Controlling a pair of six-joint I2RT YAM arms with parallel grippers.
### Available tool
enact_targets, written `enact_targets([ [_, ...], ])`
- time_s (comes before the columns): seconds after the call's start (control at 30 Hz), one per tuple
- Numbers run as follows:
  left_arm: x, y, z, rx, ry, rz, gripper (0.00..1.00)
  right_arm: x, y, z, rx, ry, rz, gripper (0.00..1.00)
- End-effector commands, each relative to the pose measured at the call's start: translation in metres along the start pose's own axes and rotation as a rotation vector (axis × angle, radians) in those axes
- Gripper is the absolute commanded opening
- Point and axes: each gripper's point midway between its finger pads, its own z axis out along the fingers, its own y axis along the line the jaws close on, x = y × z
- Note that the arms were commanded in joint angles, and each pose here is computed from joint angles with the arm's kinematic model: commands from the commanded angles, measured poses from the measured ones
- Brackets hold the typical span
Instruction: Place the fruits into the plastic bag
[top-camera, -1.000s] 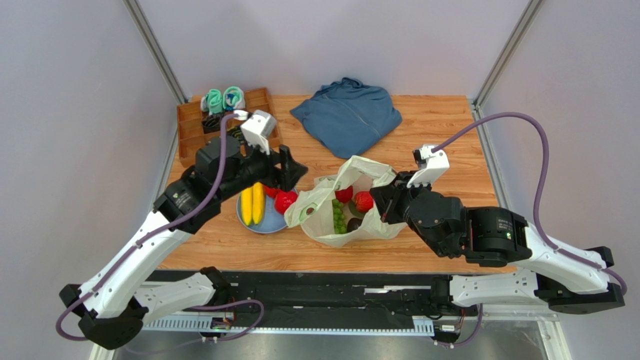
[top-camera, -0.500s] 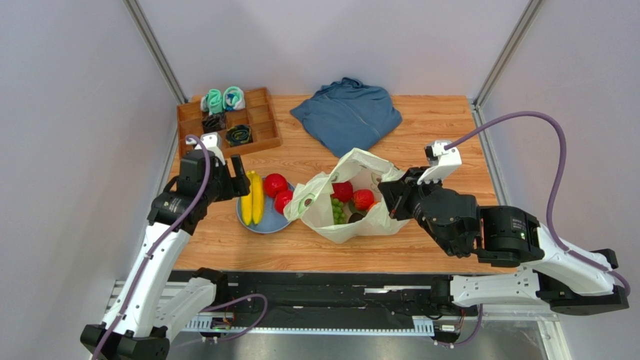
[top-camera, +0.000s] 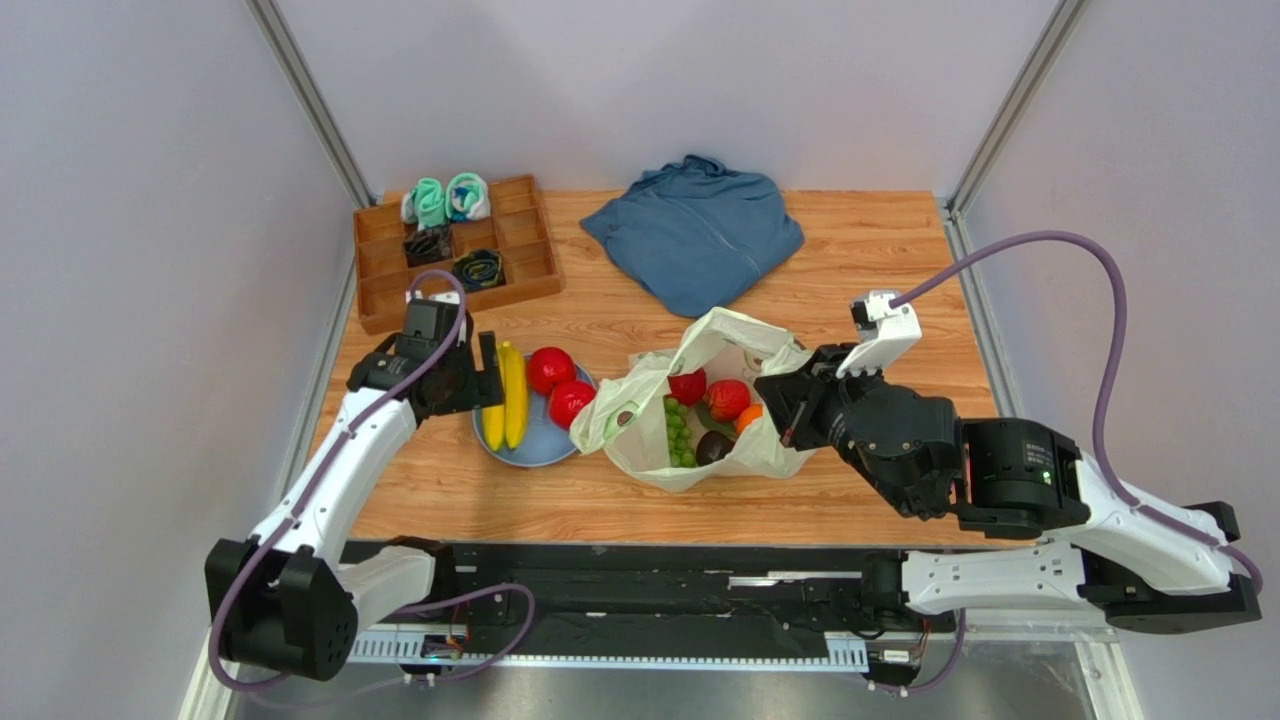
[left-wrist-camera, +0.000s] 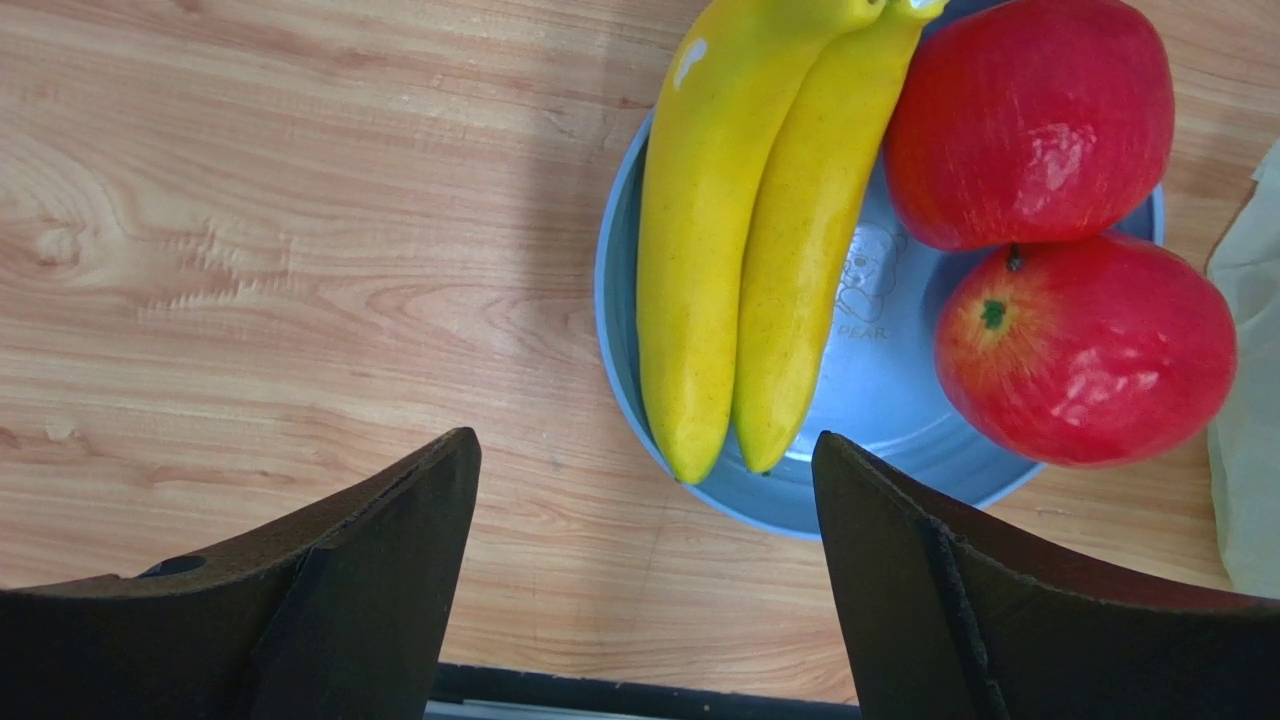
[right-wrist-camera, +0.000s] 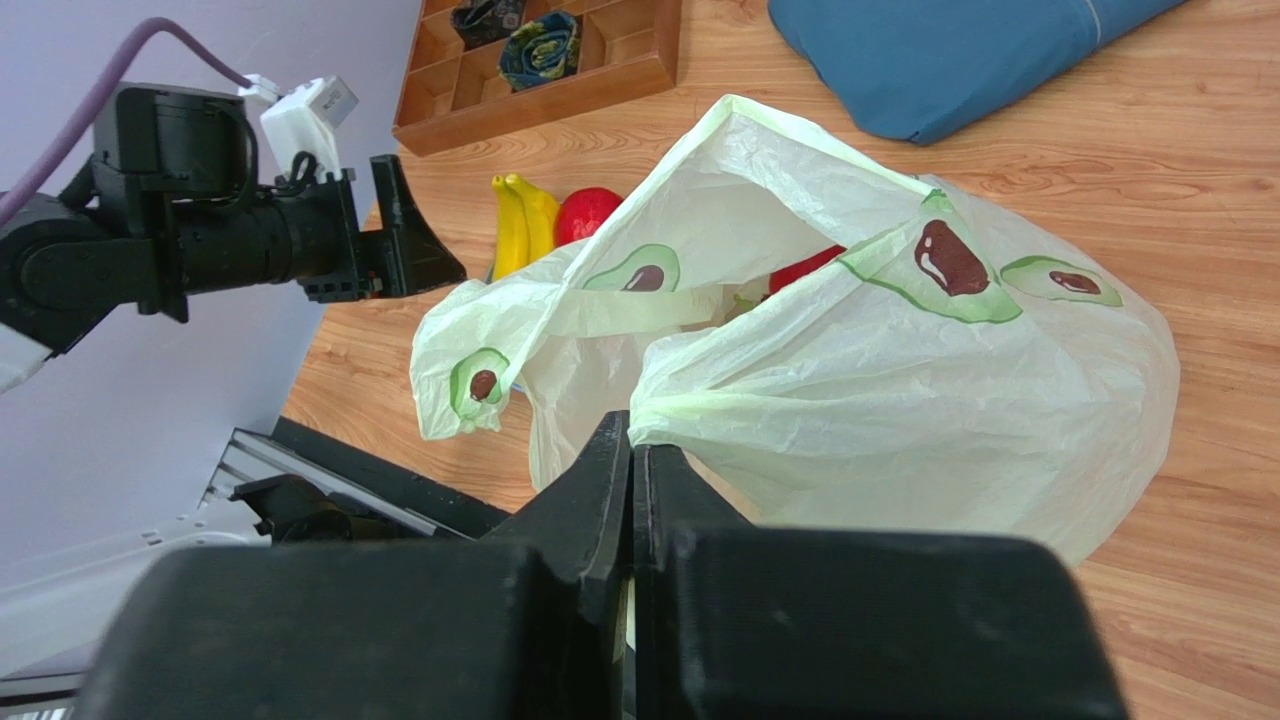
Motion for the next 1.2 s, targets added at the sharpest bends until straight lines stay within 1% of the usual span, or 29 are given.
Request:
enact_targets([
  [0.0, -0.01, -0.008, 0.015, 0.037, -0.011, 0.008, 0.9, -0.009, 0.003, -0.002, -0.013, -0.032, 0.068, 0.0],
  [0.2, -0.012, -0.029, 0.03, 0.133, 0.01, 0.012, 0.88, -0.007, 0.004, 0.001, -0.005, -0.03, 0.055, 0.0],
  [0.33, -0.012, -0.031, 0.04, 0.121, 0.05, 0.026, 0.86, -0.005, 0.005, 0.004, 0.002, -0.026, 0.044, 0.0],
  [0.47, -0.004, -0.03, 0.055, 0.098, 0.123, 0.039, 0.84, -0.004, 0.007, 0.005, 0.005, -0.023, 0.039, 0.0],
  [0.87, 0.003, -0.042, 0.064, 0.149, 0.169, 0.029, 0.75, -0.004, 0.011, 0.009, 0.009, -0.023, 0.021, 0.0],
  [1.17, 0.01, -0.04, 0.069, 0.1, 0.201, 0.058, 0.75, -0.002, 0.012, 0.008, -0.001, -0.014, 0.028, 0.0],
])
